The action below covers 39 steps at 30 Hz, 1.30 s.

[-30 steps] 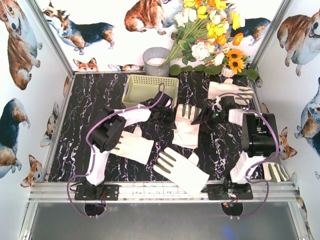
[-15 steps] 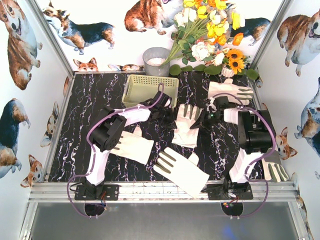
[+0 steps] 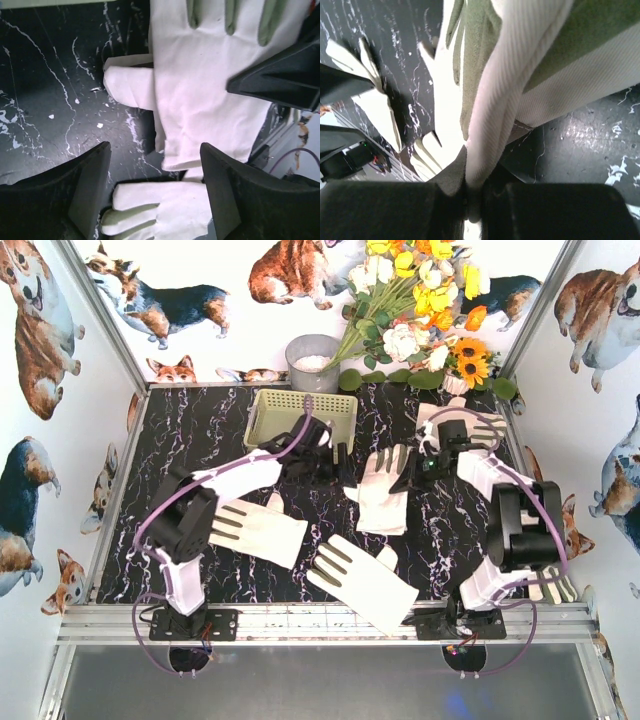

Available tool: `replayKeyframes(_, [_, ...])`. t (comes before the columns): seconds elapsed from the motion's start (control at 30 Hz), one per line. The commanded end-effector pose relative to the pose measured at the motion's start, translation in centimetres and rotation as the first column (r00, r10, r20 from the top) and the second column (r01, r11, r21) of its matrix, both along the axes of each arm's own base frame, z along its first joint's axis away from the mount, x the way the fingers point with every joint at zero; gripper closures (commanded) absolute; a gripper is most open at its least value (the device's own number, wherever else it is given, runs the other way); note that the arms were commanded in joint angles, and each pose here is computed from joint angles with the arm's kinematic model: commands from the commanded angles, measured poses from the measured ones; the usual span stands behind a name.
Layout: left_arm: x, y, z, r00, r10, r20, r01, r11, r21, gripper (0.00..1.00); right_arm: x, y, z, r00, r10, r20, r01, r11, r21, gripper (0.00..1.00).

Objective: Put the gloves into the storage basket
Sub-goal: Pick up the glove from the center of the board, then place the glove in the bin.

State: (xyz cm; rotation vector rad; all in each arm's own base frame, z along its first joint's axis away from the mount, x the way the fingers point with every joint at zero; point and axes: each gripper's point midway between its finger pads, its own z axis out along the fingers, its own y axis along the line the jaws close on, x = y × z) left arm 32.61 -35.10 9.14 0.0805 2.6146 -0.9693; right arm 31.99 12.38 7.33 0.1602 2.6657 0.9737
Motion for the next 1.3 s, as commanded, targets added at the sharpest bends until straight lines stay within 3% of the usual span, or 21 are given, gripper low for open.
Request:
replayKeyframes(0.0, [0.9, 0.9, 4.1, 0.993, -0.012, 0.12, 0.018, 0.998, -0.054, 0.27, 0.2, 0.3, 5.2, 0.984, 0.095, 0.15, -0.095, 0.995, -0.012, 1.0])
replayKeyframes(0.13, [1.9, 1.9, 7.9, 0.98, -0.021, 0.199, 0.046, 0.991, -0.125, 0.12, -0.6, 1.6, 9.6, 0.955, 0.157, 0.254, -0.172, 0.984, 0.039, 1.0])
replayKeyframes(0.33, [2.0, 2.6, 12.3, 0.96, -0.079, 0.269, 0.138, 0.968, -0.208, 0.08, -2.2, 4.2, 16.3, 0.883, 0.241, 0.402, -0.296, 0.952, 0.078, 1.0])
replayKeyframes(0.67, [0.0, 3.0, 21.6, 0.889, -0.132, 0.439, 0.312, 0.875, -0.37, 0.01, -4.2, 8.2, 25.8, 0.739, 0.289, 0.609, -0.479, 0.861, 0.172, 1.0])
replayKeyframes(1.0, [-2.2, 3.4, 25.8, 0.847, -0.183, 0.499, 0.428, 0.791, -0.437, 0.0, -6.5, 9.8, 30.5, 0.698, 0.315, 0.644, -0.597, 0.753, 0.279, 1.0])
replayKeyframes(1.17, [-2.5, 3.2, 26.9, 0.826, -0.206, 0.524, 0.467, 0.77, -0.435, 0.0, -7.9, 10.5, 31.5, 0.692, 0.341, 0.636, -0.641, 0.696, 0.323, 1.0])
replayKeyframes(1.27, [-2.2, 3.4, 26.6, 0.82, -0.22, 0.528, 0.468, 0.788, -0.4, 0.0, -8.5, 10.8, 31.9, 0.688, 0.356, 0.632, -0.66, 0.669, 0.341, 1.0])
